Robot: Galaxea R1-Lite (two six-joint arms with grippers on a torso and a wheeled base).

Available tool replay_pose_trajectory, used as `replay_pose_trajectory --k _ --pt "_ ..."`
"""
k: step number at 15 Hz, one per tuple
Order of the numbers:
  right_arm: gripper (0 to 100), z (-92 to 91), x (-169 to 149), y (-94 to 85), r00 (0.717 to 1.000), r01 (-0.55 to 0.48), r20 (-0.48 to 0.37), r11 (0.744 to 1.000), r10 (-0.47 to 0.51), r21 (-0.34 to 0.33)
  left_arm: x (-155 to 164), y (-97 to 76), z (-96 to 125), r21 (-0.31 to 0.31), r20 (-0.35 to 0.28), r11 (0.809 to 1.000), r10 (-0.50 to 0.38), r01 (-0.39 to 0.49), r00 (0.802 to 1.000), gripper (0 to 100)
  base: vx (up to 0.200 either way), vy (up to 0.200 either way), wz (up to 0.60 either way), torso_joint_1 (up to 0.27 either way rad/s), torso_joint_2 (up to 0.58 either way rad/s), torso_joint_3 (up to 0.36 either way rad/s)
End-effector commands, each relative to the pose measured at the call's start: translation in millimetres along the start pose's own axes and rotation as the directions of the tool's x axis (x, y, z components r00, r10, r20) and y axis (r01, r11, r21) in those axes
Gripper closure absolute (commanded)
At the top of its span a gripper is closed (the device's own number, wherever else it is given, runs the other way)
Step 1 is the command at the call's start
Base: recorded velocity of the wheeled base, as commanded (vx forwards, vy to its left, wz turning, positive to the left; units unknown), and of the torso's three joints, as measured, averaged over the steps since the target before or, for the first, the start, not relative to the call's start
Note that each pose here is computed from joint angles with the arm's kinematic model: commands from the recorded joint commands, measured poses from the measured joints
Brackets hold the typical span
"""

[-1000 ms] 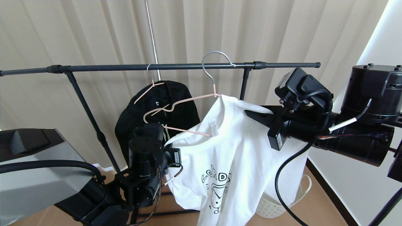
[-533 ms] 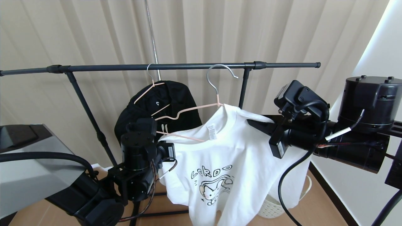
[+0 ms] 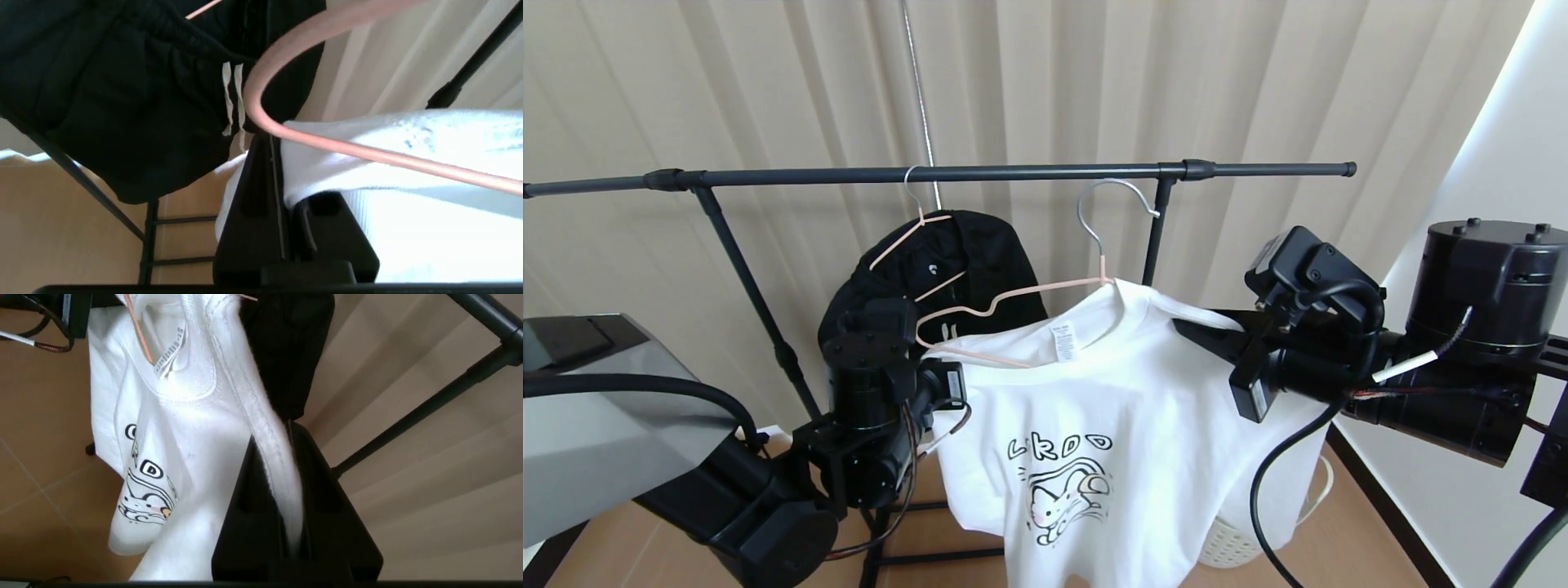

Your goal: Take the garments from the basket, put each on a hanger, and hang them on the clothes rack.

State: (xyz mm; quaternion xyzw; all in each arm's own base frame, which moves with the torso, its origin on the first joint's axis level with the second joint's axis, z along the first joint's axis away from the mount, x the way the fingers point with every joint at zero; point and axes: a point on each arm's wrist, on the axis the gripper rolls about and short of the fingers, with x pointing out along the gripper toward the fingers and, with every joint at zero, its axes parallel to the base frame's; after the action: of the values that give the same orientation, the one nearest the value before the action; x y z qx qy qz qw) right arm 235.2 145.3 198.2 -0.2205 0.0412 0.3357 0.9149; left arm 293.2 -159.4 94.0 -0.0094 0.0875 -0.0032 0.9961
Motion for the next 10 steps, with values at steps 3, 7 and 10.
replay_pose_trajectory --k 3,7,10 --pt "100 -6.6 -3.6 0.2 1.0 0.003 -0.02 1.0 -0.003 0.004 4.7 5.5 2.4 -0.002 0.007 1.0 0.02 -0.02 1.0 100 0.0 0.0 0.0 0.0 0.0 0.0" --pt "100 -13.9 -5.4 1.4 0.999 0.002 -0.046 1.0 -0.002 0.005 10.0 12.9 4.9 -0.005 0.014 0.999 0.042 -0.042 0.999 100 0.0 0.0 0.0 0.0 0.0 0.0" --pt "100 -14.9 -7.1 -2.0 0.999 0.015 -0.05 1.0 -0.015 0.007 13.3 18.0 6.9 -0.002 0.019 0.998 0.058 -0.058 0.998 100 0.0 0.0 0.0 0.0 0.0 0.0"
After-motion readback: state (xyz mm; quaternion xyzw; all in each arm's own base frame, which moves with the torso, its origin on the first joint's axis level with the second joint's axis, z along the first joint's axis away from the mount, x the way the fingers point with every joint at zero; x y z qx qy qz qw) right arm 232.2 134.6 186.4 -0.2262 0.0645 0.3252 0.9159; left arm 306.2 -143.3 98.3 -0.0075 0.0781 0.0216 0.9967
